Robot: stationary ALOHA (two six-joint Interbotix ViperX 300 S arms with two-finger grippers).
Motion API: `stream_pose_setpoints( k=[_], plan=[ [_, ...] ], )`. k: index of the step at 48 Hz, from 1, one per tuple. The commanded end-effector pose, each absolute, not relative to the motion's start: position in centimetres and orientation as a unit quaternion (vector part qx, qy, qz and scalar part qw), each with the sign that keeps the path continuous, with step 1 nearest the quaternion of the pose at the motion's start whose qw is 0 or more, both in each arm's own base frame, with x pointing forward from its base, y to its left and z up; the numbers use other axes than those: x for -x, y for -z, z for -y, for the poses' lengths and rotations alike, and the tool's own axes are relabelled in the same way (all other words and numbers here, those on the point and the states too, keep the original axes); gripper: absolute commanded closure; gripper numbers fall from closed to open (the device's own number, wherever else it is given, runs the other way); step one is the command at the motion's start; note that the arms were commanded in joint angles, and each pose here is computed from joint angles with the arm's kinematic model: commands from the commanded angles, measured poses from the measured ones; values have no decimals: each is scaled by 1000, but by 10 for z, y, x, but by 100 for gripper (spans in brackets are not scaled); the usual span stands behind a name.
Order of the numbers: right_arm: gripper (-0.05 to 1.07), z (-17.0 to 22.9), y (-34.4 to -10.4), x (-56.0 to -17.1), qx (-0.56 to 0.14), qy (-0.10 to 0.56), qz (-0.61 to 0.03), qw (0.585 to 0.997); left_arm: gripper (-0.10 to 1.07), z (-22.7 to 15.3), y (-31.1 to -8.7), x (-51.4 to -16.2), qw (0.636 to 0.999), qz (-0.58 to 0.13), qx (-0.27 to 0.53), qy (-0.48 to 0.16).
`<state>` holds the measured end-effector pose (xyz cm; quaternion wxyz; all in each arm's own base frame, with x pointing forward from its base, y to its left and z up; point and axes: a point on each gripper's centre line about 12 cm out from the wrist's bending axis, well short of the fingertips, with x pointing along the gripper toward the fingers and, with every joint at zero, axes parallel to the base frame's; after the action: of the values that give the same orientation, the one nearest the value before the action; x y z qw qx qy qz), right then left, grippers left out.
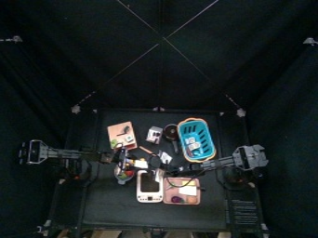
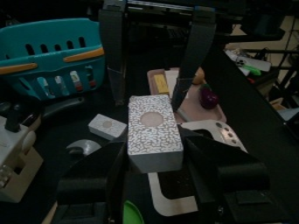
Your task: Place rice on stove
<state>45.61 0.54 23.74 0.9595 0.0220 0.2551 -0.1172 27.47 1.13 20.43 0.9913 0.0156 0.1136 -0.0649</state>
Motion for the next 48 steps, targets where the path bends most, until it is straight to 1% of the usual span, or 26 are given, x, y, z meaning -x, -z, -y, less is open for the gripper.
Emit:
stream_pose_setpoints(
  k=[1,25,29,35,39,44,48],
  plan=[
    [14,-2,-256,-461,-28,106,-230,967,28,-11,-213,-279,993,-99,-19,68],
    [17,-1,-248,-466,-12,99,-234,967,28,-11,-212,-279,992,-102,-19,66],
    [21,-2,-248,-466,-11,98,-235,967,28,-12,-211,-279,992,-103,-19,66],
    [34,-4,-245,-467,-12,98,-237,966,28,-11,-211,-279,992,-102,-19,66],
    [41,-5,-242,-468,-16,97,-241,965,27,-12,-211,-279,992,-103,-19,65],
    [43,-4,-237,-469,-25,101,-247,963,25,-11,-210,-278,992,-105,-19,66],
    [43,-4,-237,-469,-33,106,-248,963,21,-11,-210,-278,992,-105,-21,68]
  ],
)
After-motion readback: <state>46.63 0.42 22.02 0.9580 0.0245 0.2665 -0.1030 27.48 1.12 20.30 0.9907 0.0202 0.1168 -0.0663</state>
